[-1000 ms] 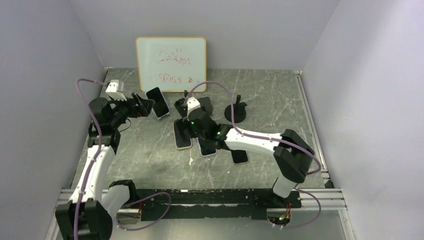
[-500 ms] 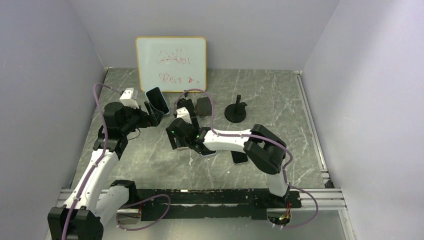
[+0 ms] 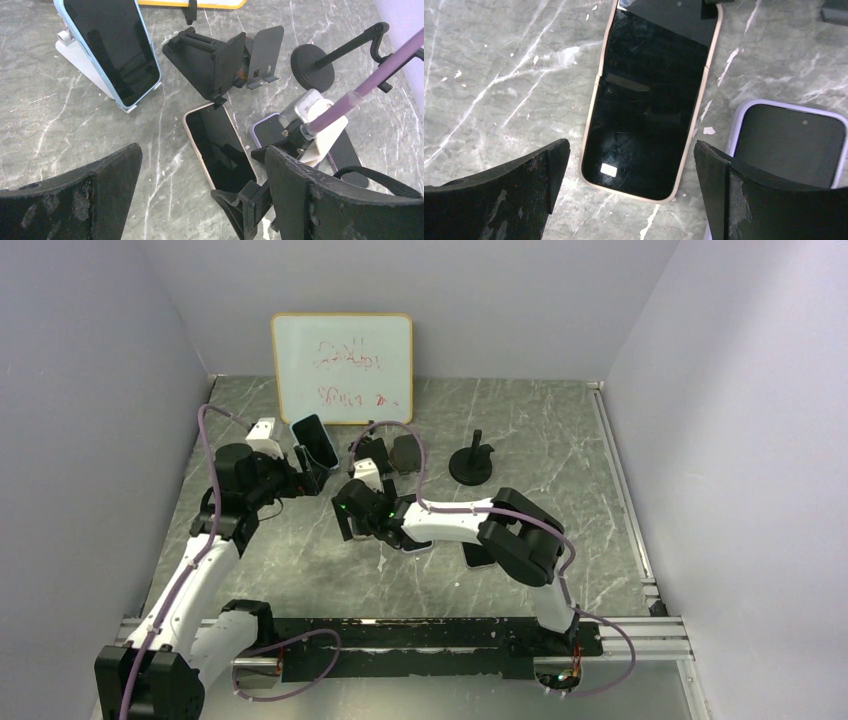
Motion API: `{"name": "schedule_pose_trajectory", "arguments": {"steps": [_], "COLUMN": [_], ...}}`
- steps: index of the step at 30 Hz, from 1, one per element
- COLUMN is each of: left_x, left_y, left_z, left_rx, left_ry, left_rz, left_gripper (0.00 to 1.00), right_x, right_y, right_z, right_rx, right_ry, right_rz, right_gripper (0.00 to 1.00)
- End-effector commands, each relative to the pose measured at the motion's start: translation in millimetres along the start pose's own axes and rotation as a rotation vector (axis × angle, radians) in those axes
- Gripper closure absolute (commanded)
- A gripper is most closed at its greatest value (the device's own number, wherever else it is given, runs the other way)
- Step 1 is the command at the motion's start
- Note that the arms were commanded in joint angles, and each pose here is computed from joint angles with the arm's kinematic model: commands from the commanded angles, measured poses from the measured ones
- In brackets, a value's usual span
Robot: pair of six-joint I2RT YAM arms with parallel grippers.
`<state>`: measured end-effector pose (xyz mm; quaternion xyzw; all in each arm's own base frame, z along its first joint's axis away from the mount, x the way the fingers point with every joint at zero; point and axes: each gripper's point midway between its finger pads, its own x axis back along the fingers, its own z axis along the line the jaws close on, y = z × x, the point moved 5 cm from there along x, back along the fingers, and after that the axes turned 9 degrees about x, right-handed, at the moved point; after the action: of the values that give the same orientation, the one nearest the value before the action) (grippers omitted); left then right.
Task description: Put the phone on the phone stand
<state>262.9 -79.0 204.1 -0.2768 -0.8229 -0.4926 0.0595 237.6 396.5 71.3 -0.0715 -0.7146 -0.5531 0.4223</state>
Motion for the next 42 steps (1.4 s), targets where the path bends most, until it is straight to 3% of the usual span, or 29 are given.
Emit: {"name": "schedule_pose_trajectory", "arguments": {"steps": [1,8,12,15,23,25,28,30,35,42], "left_x": [1.1,1.5,1.9,2.2,-6.7,-10.4,-10.8,-8.5,-6.8,-1.3], "left_y": [5.2,4.5,3.6,2.0,-20.1,-33.0,-41.4,-39.7,-32.0,-25.4], "left_z": [-3.9,-3.7,-3.3,-3.0,-8.8,-6.8,-1.8,-0.4,-0.6,1.5], "left_rx": [-0.021,-0.031,-0.032,-0.025,0.119,0.177,0.215,0.207,0.172,0.119], "left_ry": [0.002,0.005,0.011,0.016,-0.063,-0.074,-0.052,-0.04,-0.019,0.02], "left_rz": [0.002,0.013,0.021,0.031,0.095,0.122,0.118,0.098,0.092,0.089], "left_gripper": [0.04,0.03,0.04,0.04,0.04,0.03,0.04,0.04,0.04,0.03], "right_x": [-9.0,-15.3,-17.8,-18.8,2.0,4.3,1.6,2.9,-0.3,-23.5], "right_y": [-1.2,-9.3,-17.8,-27.6,-40.1,-43.9,-44.3,-39.2,-16.8,0.5], "right_z": [6.9,4.5,2.1,-2.1,17.0,17.7,19.3,19.6,18.1,20.8], "right_rx": [-0.016,-0.019,-0.002,0.016,-0.021,-0.013,0.011,0.004,-0.049,-0.044], "right_ry": [-0.009,-0.053,-0.097,-0.115,0.201,0.23,0.232,0.23,0.147,-0.093], "right_rz": [0.003,0.034,0.053,0.073,-0.03,-0.027,-0.009,-0.03,-0.077,-0.028], "right_gripper": [0.0,0.03,0.28,0.4,0.41,0.36,0.11,0.01,0.0,0.0]}}
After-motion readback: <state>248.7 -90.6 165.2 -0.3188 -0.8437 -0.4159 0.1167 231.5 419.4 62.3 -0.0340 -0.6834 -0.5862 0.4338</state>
